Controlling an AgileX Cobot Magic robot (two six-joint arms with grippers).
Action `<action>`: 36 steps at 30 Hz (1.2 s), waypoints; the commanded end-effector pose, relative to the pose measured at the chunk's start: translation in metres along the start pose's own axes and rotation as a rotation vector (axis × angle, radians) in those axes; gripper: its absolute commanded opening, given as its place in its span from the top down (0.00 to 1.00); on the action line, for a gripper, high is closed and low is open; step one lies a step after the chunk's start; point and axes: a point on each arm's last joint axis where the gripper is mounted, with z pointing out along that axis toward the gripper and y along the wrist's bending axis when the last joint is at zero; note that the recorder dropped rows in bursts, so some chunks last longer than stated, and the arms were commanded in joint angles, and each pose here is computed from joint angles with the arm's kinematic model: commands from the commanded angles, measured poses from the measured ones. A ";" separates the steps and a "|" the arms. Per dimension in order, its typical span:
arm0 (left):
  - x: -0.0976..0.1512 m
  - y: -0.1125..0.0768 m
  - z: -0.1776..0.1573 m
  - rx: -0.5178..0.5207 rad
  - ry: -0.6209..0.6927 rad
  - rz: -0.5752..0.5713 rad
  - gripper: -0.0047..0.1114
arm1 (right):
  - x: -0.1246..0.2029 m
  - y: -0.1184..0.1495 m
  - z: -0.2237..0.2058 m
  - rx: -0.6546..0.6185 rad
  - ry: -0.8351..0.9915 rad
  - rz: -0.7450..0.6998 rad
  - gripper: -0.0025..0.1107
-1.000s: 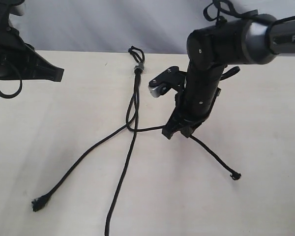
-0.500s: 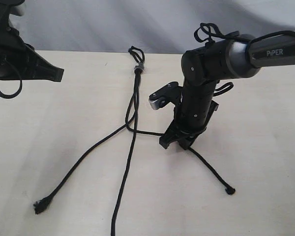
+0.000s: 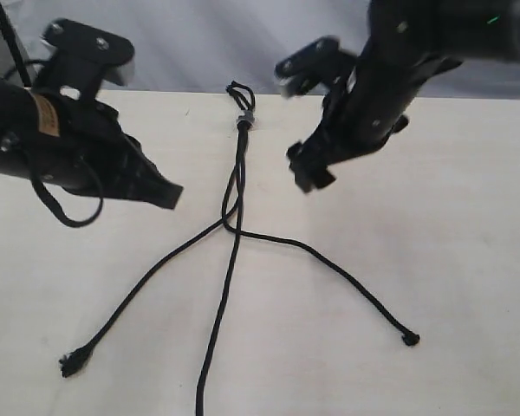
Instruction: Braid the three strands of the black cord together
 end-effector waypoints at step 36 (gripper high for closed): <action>0.017 -0.016 0.103 -0.130 0.398 0.358 0.96 | 0.086 -0.033 -0.088 0.245 -0.556 0.181 0.16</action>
